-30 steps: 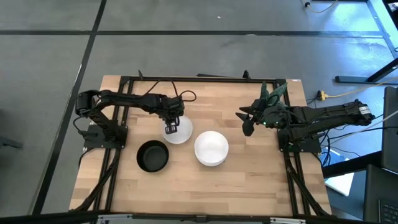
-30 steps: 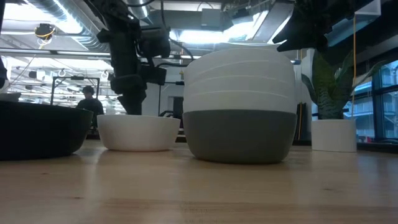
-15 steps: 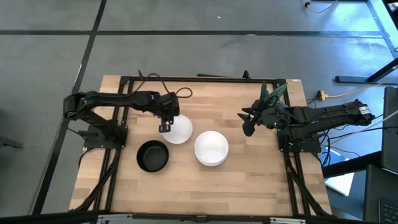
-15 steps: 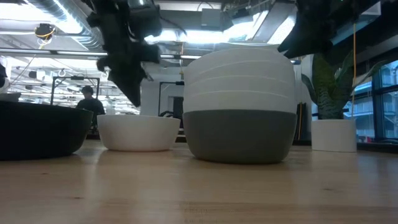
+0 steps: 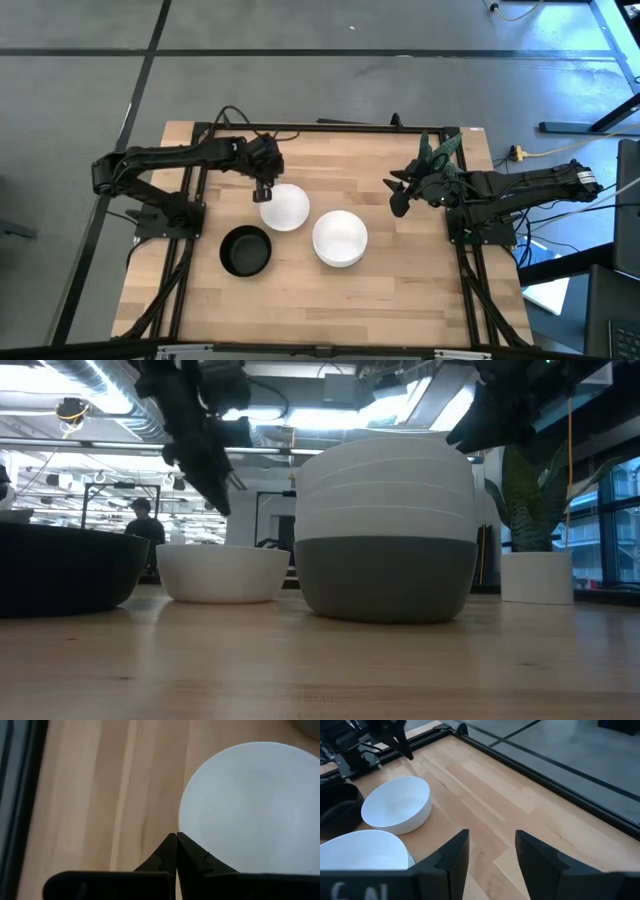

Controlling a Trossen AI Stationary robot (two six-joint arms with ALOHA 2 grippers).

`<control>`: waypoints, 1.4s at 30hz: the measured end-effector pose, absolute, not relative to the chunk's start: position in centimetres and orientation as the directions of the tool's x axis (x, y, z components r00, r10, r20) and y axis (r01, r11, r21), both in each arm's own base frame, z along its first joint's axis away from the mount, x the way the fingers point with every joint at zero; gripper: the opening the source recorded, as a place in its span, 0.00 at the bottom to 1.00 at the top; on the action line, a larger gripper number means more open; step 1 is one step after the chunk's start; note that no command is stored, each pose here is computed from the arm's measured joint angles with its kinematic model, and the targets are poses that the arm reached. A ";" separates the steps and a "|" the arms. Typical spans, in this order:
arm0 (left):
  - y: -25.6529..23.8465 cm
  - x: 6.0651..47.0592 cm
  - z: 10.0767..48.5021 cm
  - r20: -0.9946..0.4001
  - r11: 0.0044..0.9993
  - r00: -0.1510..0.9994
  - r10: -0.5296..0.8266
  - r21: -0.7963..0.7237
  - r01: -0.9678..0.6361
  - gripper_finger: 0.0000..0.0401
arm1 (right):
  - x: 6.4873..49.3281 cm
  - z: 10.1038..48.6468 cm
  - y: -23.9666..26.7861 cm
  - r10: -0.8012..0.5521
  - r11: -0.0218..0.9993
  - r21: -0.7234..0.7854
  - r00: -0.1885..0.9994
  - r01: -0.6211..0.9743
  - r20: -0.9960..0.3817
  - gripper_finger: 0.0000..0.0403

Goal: Nest bowls inside each other
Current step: Stack the white bowl on top of the stacked bowls

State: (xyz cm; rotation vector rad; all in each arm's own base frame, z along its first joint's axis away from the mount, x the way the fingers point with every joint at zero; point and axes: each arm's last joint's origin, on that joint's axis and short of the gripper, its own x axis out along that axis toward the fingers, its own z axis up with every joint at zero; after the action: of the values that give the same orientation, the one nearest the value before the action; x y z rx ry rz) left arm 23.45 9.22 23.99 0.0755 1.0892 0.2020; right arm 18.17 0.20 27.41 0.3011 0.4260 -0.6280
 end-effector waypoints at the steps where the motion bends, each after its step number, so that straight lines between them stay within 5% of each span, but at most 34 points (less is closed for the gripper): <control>1: 9.5 23.4 23.8 -0.876 0.980 0.443 0.192 0.148 -0.133 0.00 | 18.2 27.4 0.2 -0.500 0.771 0.142 0.728 0.621 -0.470 0.40; 16: 11.2 24.0 22.0 -0.903 0.968 0.381 0.197 0.118 -0.221 0.01 | 18.2 27.4 0.2 -0.501 0.772 0.139 0.727 0.621 -0.470 0.40; 29: 11.0 24.3 22.1 -0.893 0.985 0.433 0.124 0.058 -0.163 0.36 | 18.2 27.4 0.2 -0.501 0.772 0.137 0.726 0.621 -0.471 0.40; 42: 9.2 25.1 22.0 -0.891 0.996 0.447 0.078 0.084 -0.007 0.37 | 18.1 27.3 0.2 -0.502 0.772 0.129 0.720 0.623 -0.479 0.40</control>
State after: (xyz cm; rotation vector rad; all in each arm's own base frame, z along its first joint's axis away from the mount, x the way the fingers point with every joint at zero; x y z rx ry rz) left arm 25.10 9.24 21.99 0.0708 1.1062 0.0530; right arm 18.09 0.19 27.30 0.2916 0.4399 -0.6310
